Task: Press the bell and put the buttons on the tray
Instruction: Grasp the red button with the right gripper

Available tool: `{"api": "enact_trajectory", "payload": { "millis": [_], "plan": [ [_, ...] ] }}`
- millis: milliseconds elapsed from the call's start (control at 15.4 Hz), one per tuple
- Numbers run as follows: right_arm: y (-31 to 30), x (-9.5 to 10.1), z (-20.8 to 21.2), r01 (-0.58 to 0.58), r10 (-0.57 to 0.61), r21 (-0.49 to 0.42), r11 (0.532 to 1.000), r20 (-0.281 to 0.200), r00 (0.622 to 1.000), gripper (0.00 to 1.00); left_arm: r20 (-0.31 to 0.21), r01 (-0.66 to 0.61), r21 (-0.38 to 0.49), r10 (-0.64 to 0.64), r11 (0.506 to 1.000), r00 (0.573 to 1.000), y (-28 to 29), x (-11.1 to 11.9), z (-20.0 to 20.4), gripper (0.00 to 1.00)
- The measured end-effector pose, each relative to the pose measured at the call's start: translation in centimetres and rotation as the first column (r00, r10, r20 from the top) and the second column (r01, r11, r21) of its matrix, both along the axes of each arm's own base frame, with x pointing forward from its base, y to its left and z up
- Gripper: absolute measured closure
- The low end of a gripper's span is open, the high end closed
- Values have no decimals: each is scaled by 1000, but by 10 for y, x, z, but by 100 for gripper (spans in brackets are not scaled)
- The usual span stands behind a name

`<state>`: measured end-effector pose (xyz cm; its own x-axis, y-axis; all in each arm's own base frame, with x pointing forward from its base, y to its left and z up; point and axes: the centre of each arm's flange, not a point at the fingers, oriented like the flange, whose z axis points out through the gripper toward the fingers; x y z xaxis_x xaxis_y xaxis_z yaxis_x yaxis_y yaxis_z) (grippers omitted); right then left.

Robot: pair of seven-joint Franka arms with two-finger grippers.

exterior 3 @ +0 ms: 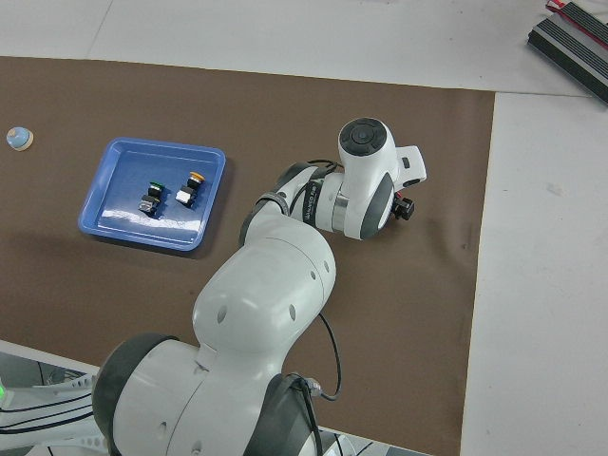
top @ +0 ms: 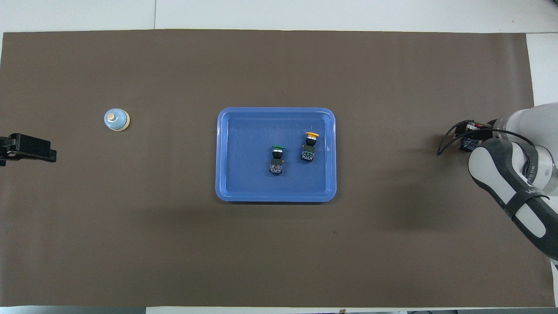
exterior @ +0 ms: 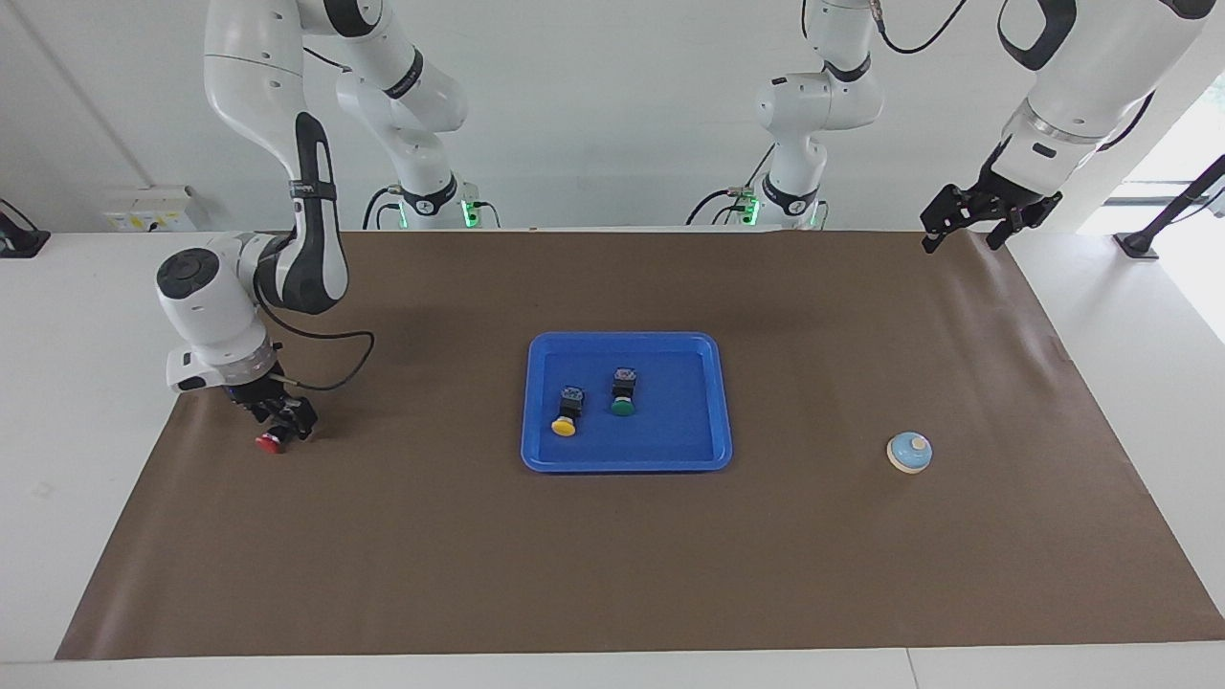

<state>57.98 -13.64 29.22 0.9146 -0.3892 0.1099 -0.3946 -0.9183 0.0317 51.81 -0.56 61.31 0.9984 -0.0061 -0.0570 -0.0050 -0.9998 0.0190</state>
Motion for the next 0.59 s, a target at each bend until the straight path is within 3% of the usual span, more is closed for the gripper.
{"api": "enact_trajectory", "payload": {
  "millis": [130,195,586],
  "plan": [
    [1,-1,-1,0,0,1,1000,-4,1000,52,0,0,0,0,1000,1000,0,0,0,0],
    [1,-1,-1,-1,1,1,1000,-3,1000,57,0,0,0,0,1000,1000,0,0,0,0],
    [28,9,11,-46,46,9,999,-23,999,57,0,0,0,0,1000,1000,0,0,0,0]
  ]
}}
